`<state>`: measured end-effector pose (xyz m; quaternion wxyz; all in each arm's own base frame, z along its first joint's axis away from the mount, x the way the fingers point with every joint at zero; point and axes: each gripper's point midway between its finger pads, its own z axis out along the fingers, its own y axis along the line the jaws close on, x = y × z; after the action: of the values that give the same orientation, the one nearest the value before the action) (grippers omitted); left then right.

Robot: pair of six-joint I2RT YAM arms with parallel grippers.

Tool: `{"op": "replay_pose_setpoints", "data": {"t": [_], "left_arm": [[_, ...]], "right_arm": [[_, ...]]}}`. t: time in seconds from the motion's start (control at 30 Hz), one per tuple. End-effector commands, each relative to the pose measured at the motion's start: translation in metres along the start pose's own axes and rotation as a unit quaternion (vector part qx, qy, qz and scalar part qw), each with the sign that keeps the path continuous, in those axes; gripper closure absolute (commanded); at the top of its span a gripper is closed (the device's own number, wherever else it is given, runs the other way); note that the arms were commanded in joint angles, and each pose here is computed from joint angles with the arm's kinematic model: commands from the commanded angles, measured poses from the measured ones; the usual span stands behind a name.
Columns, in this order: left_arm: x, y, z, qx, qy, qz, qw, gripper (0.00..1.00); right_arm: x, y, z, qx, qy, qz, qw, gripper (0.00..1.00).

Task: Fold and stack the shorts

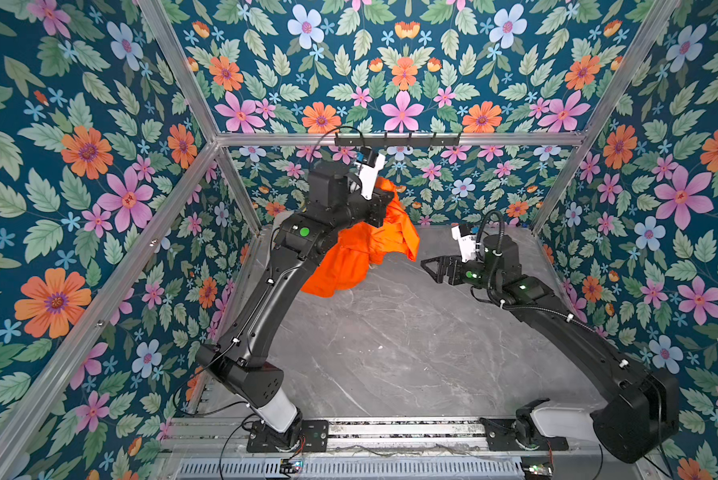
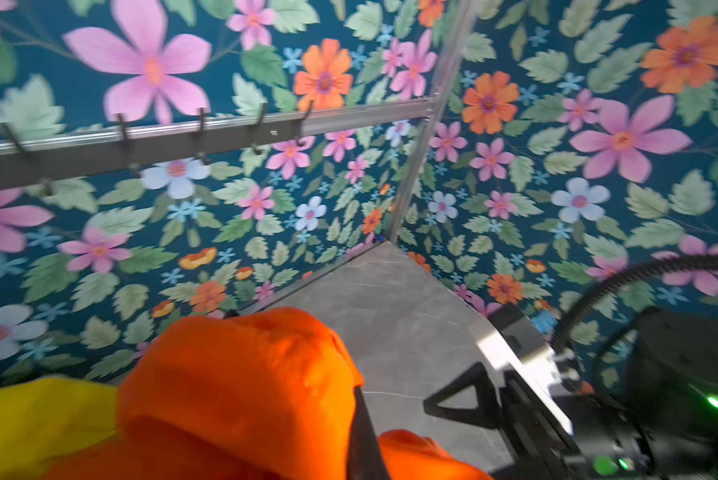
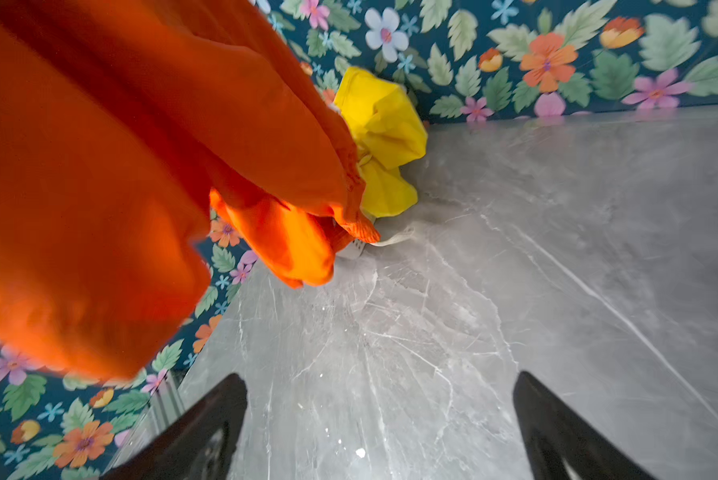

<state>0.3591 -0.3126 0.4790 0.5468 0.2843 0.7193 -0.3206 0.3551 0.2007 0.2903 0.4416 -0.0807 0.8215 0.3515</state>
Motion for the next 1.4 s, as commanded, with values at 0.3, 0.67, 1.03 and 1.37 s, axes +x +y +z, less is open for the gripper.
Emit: {"op": "replay_pose_setpoints", "data": {"t": [0.3, 0.67, 1.03, 1.37], "left_arm": [[0.084, -0.066, 0.093, 0.122, 0.080, 0.000, 0.989, 0.57], [0.115, 0.010, 0.078, -0.001, 0.101, -0.060, 0.993, 0.08], [0.205, 0.129, -0.027, -0.197, 0.141, -0.203, 0.949, 0.10], [0.240, 0.181, -0.094, -0.293, 0.106, -0.274, 0.910, 0.09]], "right_arm": [[0.034, -0.082, -0.062, 0.151, -0.016, 0.118, 0.981, 0.01], [0.052, -0.086, -0.073, 0.165, 0.017, 0.106, 0.980, 0.01], [0.077, 0.008, 0.018, 0.012, 0.132, 0.036, 0.990, 0.01], [0.098, 0.084, 0.135, -0.022, 0.208, -0.063, 0.976, 0.01]]}}
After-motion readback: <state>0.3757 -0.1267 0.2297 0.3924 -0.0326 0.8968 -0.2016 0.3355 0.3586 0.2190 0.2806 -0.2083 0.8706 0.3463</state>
